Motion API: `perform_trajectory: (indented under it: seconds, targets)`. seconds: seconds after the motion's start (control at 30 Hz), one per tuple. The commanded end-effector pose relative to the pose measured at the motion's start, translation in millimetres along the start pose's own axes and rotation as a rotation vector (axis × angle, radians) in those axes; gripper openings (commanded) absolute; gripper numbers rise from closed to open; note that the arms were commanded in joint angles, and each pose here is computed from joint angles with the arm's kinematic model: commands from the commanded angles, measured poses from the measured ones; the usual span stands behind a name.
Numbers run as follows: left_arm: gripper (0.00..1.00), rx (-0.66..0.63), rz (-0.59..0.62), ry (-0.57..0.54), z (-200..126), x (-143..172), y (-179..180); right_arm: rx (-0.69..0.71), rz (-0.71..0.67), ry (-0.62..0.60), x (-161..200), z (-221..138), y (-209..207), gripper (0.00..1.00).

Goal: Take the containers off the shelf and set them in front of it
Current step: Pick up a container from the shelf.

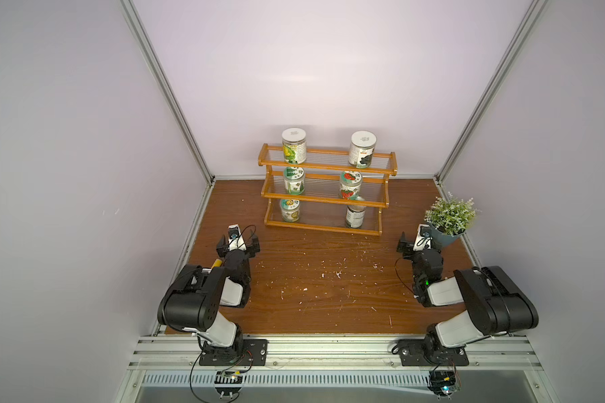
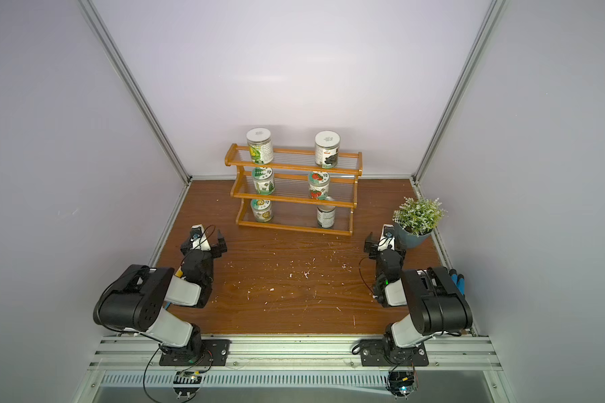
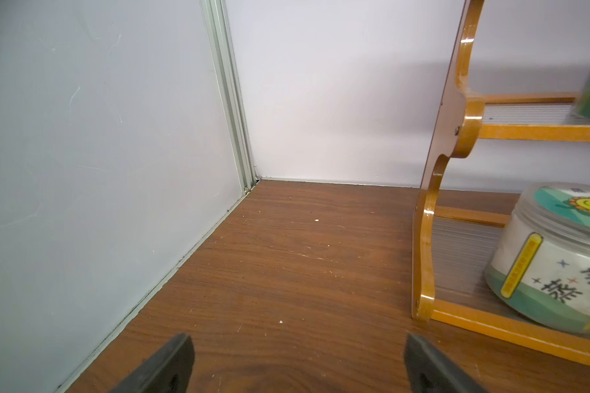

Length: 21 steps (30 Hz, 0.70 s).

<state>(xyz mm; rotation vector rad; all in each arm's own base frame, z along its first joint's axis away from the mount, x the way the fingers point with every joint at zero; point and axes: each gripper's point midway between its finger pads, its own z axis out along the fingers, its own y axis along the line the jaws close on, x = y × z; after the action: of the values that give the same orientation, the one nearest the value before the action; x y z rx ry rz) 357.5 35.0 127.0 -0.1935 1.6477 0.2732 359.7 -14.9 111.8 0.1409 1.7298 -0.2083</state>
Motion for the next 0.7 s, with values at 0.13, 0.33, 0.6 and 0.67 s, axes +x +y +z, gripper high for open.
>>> perform_trajectory:
  seconds: [0.13,0.33,0.6,0.67]
  targets:
    - [0.99,0.003,-0.010,-0.004,2.9,-2.0,0.6,-0.013,0.019,-0.051,-16.5,3.5,2.9,0.99]
    - [0.99,0.005,-0.009,-0.005,2.7,-2.2,0.1,-0.014,0.019,-0.046,-15.3,4.0,3.0,0.99]
    - [0.99,0.025,0.043,0.004,5.1,-14.6,-11.2,-0.067,-0.036,-0.059,-36.4,4.4,18.1,0.99]
    - [0.99,0.045,0.068,0.030,11.1,-24.8,-18.6,-0.097,-0.078,-0.014,-48.9,10.6,29.7,0.99]
